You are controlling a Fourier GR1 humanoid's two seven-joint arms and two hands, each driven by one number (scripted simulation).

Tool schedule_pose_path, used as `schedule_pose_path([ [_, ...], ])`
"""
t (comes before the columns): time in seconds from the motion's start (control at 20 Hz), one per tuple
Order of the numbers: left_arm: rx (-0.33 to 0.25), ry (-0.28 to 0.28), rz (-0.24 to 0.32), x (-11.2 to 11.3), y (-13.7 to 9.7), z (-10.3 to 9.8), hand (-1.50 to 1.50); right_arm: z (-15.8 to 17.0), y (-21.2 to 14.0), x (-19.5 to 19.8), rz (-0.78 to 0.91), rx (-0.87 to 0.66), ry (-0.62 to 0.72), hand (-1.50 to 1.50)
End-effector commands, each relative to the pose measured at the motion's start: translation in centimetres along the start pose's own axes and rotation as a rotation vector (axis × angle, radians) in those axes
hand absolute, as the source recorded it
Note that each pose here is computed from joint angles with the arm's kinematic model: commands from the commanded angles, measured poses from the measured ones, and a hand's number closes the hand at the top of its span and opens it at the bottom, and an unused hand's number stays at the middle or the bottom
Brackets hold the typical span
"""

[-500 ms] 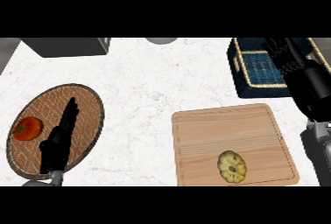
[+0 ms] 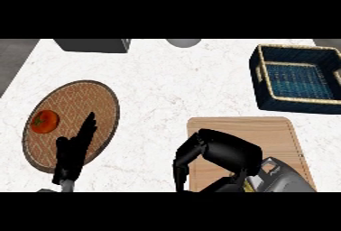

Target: Pick the squash from the cutting board and place it in the basket

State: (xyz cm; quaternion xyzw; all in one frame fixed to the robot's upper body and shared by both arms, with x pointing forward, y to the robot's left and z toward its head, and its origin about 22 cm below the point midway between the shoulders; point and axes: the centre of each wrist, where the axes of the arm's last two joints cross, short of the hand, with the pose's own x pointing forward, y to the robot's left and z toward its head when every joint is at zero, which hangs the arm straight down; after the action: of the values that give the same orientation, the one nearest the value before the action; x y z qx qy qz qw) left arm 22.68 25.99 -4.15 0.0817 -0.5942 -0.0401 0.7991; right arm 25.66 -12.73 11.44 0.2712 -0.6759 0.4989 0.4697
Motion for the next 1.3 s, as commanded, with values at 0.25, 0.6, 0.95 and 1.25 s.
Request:
schedule_pose_path([
  [0.25,0.032,0.268,0.038,-3.9,2.8,2.3,0.0,0.8,10.7,2.0,0.376,0.273,0.017,-1.5],
  [0.6,0.022,0.272,0.058,-2.7,2.6,1.8,0.0,1.0,7.7,9.3,1.03,0.125,0.092,-1.5],
  [0.95,0.041,0.277,0.049,-3.0,5.1,2.6,0.0,2.9,7.5,14.5,1.281,0.262,0.254,-1.5],
  [1.25,0.03,0.298,0.041,-4.1,4.1,3.6,0.0,2.7,5.6,14.6,1.348,0.478,0.461,-1.5],
])
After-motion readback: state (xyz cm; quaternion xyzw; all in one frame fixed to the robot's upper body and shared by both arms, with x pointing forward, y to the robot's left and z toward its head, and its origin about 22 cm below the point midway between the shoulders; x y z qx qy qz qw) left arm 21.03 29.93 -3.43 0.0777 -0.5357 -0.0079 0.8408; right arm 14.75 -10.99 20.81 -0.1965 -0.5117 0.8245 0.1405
